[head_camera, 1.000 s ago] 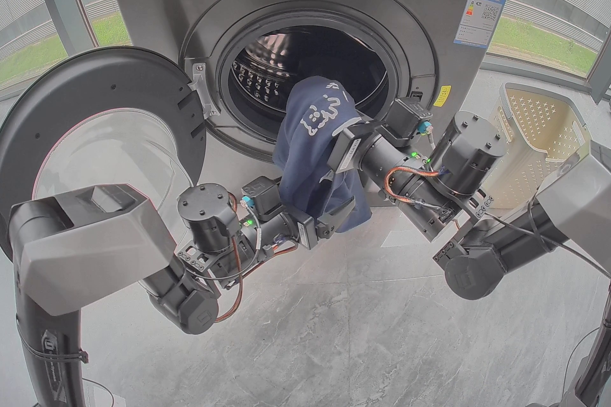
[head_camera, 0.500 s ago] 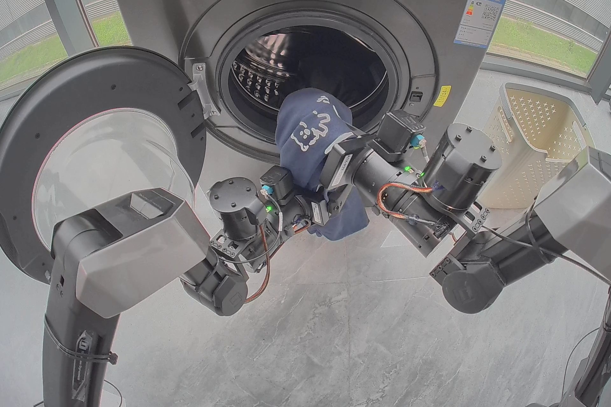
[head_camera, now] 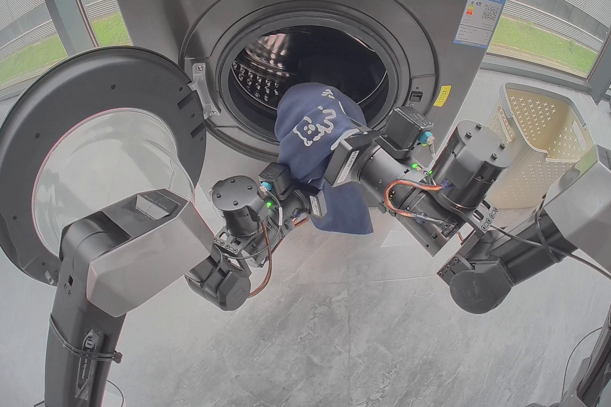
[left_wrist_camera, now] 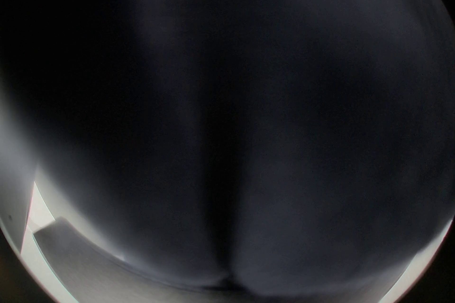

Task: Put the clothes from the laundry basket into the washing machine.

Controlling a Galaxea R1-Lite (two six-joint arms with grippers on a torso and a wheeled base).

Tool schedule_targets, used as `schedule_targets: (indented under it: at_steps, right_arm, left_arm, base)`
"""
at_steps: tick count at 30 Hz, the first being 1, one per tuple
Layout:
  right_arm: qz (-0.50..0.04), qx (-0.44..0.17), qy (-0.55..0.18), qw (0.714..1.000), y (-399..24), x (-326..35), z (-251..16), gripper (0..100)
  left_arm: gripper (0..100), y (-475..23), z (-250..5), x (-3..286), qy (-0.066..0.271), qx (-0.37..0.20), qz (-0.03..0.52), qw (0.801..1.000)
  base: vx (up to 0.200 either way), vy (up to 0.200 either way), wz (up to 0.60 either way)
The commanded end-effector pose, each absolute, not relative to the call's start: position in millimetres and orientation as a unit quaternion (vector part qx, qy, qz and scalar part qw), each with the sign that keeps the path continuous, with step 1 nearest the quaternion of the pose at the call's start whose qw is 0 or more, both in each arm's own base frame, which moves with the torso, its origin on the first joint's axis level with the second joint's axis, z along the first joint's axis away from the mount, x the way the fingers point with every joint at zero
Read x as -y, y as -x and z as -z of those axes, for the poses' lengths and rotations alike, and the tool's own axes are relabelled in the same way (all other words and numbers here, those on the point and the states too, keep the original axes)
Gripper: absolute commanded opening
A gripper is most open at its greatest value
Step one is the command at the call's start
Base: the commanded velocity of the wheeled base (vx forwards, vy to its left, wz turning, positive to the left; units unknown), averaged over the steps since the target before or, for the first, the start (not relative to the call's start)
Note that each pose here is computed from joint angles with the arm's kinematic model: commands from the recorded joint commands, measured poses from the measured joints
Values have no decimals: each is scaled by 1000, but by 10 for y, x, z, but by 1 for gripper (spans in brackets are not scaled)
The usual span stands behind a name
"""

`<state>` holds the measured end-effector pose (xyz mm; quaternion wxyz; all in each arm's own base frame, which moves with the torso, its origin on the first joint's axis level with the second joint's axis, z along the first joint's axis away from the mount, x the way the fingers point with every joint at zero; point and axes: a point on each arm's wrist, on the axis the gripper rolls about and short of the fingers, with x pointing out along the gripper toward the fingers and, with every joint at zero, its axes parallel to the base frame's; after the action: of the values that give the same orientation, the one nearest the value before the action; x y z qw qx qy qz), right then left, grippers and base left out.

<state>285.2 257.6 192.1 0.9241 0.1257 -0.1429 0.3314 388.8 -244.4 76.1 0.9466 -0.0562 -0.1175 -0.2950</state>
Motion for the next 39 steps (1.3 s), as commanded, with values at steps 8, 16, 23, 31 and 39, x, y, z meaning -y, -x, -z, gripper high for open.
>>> schedule_targets:
  at_steps: [8,16,23,31,39]
  right_arm:
    - [-284,130,-129,941,-2889,-2095,-1942,0]
    - [-256,106,-121,953,-3113,-1986,-1718,0]
    - [-256,104,-122,953,-3194,-2031,-1593,0]
    - [-269,96,-109,952,-2997,-1975,-1605,100]
    - [-376,-10,-17,926,-2291,-1840,-1086,100]
  left_arm:
    - [0,-3835,-1352,2147,92,165,266,945]
    - [0,-3582,-1618,2137,105,175,279,938]
    - [0,-3472,-1670,2100,108,172,283,937]
    - [0,-3271,-1709,2035,105,142,278,944]
    - [0,-2765,-1630,1736,95,64,276,954]
  base:
    - [0,0,0]
    - [0,0,0]
    - [0,0,0]
    - [0,0,0]
    - [0,0,0]
